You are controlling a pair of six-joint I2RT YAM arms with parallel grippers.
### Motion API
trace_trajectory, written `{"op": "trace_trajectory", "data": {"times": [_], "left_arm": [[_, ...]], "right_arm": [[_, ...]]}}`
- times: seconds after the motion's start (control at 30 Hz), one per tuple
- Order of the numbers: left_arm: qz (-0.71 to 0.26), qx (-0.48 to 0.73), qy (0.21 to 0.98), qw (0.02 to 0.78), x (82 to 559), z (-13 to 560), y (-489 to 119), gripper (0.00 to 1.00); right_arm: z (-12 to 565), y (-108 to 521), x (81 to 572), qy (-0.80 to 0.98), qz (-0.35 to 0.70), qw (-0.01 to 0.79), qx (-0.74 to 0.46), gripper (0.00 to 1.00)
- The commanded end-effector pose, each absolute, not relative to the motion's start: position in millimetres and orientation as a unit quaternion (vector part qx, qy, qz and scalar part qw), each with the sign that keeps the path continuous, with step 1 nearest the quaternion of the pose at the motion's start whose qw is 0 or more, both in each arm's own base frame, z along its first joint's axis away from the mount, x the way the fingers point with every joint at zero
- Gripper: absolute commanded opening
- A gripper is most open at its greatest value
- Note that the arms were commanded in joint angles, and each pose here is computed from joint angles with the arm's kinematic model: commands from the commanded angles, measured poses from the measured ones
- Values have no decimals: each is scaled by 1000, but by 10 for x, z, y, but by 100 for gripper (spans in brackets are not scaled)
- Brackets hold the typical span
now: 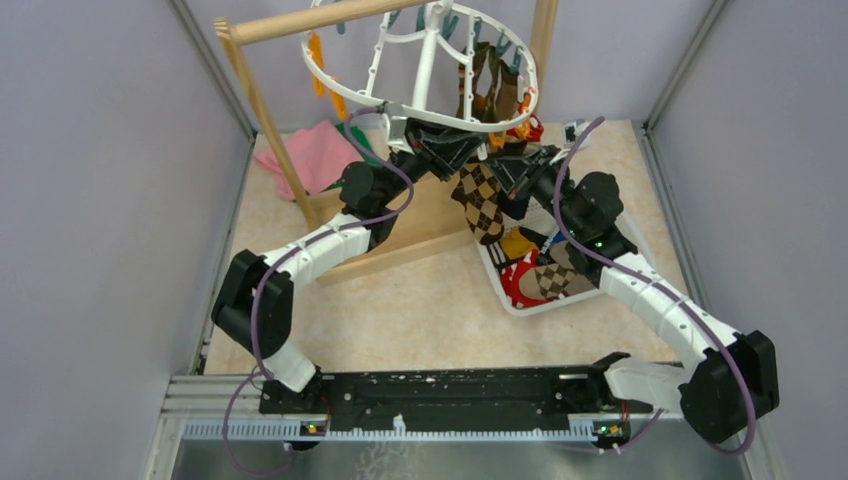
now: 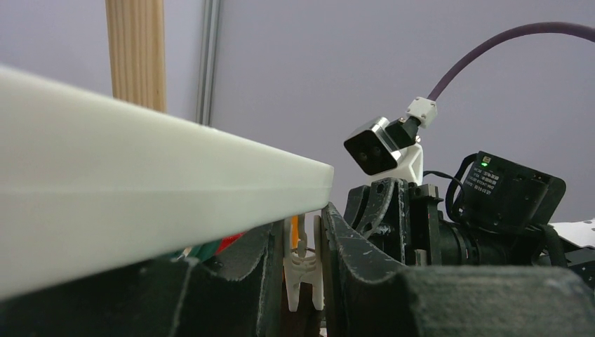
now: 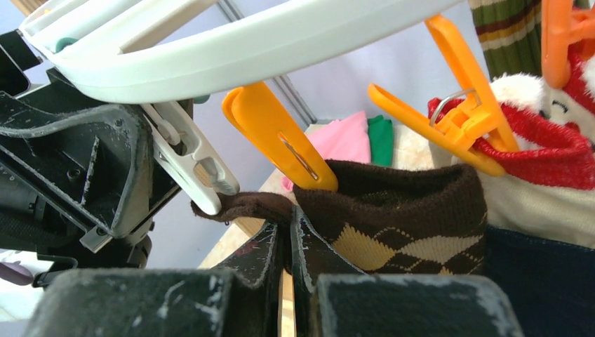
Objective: Clip the socks to the hanger
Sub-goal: Clamp the sock onto the hanger.
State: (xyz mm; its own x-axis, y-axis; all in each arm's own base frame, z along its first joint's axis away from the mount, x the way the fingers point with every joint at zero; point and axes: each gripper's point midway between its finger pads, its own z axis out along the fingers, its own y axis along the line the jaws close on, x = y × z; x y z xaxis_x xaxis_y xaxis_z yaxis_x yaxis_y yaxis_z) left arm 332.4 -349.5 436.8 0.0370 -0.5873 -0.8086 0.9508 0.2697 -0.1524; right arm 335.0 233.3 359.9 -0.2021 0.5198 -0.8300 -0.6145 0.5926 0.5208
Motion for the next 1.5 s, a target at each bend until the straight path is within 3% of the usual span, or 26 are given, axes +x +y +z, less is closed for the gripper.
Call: {"op": "trace_trajectory", "data": {"times": [0.0,0.83,1.47], "left_arm": [[-575,231,377,689,3258,4529,-3461,23],[-584,278,348,679,3177,4438,-3479,24],[-563,281,351,693,3268,4416,-3455,24]], "right_arm": [[3815,2362,3302,614,472,631,-43,0],[3905,2316,3334,622,506,596,36,0],[4052,2430,3095,596,548,586,-19,0]]}}
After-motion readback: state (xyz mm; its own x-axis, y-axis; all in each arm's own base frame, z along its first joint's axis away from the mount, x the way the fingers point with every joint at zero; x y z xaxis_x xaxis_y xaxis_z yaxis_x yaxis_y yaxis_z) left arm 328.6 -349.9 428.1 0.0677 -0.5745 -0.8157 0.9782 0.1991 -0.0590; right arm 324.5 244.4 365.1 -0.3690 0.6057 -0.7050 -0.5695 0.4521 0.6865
